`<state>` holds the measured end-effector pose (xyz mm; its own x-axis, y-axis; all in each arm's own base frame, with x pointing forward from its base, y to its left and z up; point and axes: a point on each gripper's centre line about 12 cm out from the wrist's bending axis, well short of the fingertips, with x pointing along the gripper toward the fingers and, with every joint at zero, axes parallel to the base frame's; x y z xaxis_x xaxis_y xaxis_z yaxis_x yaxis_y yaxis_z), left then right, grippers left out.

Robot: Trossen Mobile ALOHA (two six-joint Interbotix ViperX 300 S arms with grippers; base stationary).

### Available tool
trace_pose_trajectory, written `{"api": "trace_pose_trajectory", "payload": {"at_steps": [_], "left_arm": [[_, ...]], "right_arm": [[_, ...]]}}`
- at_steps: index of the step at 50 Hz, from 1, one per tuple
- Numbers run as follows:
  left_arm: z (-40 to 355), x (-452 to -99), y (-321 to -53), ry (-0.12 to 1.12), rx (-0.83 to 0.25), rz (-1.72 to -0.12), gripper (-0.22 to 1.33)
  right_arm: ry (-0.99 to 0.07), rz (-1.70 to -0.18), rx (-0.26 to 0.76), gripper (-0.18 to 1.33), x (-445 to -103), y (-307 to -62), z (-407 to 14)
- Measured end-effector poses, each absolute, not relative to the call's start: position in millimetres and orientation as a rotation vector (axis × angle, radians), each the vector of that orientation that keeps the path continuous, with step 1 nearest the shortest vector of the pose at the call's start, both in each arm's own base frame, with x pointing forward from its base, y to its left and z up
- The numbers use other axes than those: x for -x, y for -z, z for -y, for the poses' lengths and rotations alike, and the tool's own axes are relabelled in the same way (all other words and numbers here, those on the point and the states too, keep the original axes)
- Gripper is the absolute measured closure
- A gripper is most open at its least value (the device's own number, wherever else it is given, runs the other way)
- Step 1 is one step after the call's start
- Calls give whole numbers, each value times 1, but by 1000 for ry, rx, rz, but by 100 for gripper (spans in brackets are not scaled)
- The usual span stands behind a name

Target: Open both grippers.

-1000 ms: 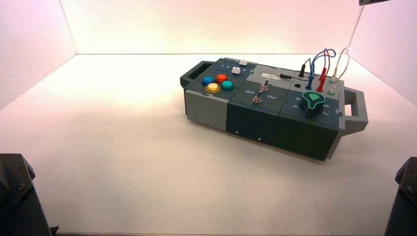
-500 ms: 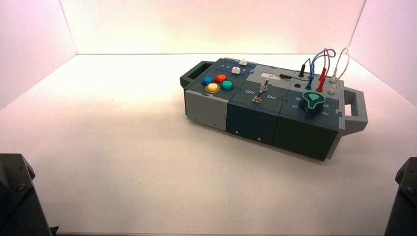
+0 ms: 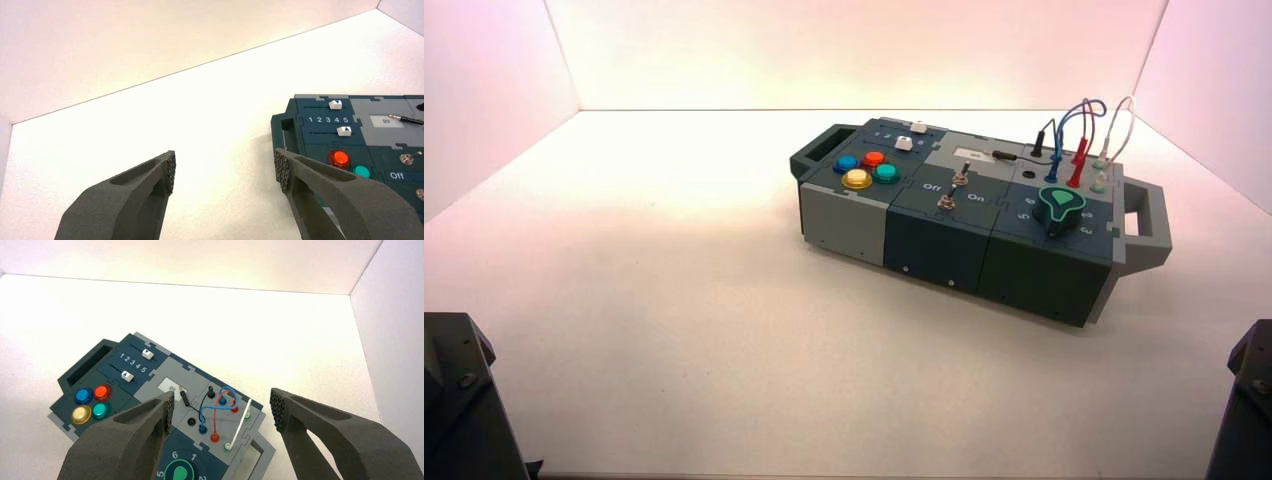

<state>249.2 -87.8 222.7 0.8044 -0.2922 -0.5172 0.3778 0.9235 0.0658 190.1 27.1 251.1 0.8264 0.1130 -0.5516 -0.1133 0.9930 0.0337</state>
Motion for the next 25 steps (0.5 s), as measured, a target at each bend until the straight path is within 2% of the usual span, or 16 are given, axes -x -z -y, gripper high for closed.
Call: {"api": "trace_pose_trajectory", "payload": {"at_steps": [25], "left_arm": [[88,-249,-223,362,-177,-528,-21]], "right_arm": [[-121,-589,2,-18,-189,-250,-27]]}}
